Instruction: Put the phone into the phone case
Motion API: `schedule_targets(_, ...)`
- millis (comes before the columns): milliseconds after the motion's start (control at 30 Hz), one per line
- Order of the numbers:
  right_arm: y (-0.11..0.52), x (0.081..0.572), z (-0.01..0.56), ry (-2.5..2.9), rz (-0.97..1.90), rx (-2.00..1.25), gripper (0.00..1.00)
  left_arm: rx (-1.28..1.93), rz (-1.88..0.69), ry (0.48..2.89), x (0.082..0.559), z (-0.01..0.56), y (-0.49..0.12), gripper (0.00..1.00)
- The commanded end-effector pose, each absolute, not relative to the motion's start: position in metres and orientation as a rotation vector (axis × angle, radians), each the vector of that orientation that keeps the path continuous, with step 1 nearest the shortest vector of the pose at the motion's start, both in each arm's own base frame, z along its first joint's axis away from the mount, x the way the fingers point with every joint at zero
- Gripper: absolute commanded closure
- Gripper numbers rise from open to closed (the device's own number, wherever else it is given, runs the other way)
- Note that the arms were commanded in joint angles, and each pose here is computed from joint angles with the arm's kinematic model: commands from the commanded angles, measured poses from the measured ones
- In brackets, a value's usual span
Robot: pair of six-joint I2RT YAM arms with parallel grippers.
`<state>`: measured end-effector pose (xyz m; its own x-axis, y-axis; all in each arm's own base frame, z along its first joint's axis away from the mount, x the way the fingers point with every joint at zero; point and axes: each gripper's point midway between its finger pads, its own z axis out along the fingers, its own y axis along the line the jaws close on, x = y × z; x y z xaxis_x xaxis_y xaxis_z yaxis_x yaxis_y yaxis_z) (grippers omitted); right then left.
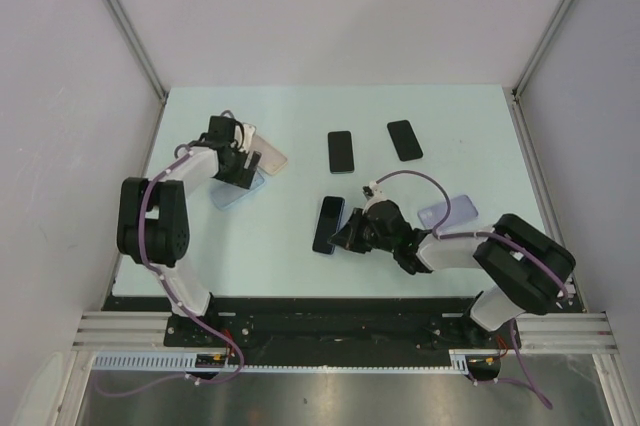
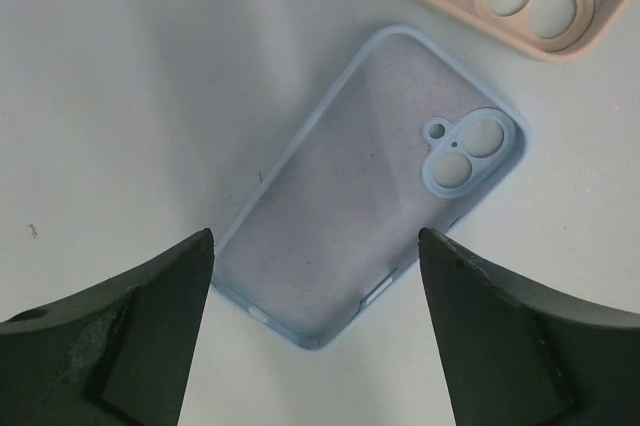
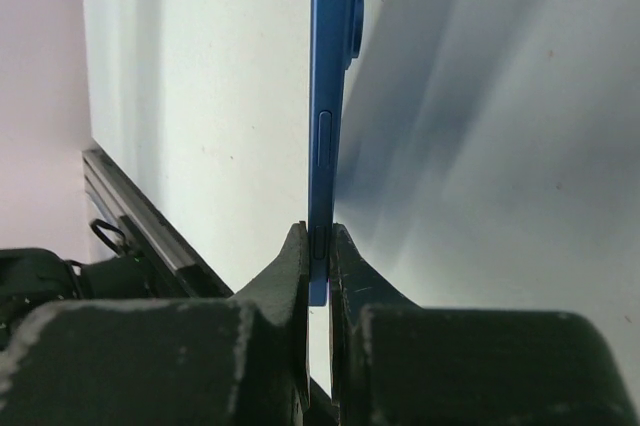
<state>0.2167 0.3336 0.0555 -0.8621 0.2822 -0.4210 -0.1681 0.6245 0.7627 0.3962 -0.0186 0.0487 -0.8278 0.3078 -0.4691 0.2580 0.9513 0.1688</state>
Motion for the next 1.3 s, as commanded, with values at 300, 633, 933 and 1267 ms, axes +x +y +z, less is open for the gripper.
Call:
schedule_targets(300,0.302,0.221,0.089,2.247,1.036,-0.085,1.0,0.638,0.027,2.54,0.422,0.026,-0.025,0.13)
schedule_targets(633,0.285,0.223,0.104,2.211,0.988,-0.086,1.0,0.627,-0.046,2.63,0.405,0.012,-0.027,0.23)
schedule_targets(933,0.265,0.223,0.113,2.189,0.972,-0.042,1.0,0.416,-0.33,2.765,0.351,0.018,-0.059,0.49)
schedule_targets(1267,0.237,0.213,0.128,2.135,0.956,-0.05,1.0,0.328,-0.489,2.744,0.3,0.029,-0.13,0.93)
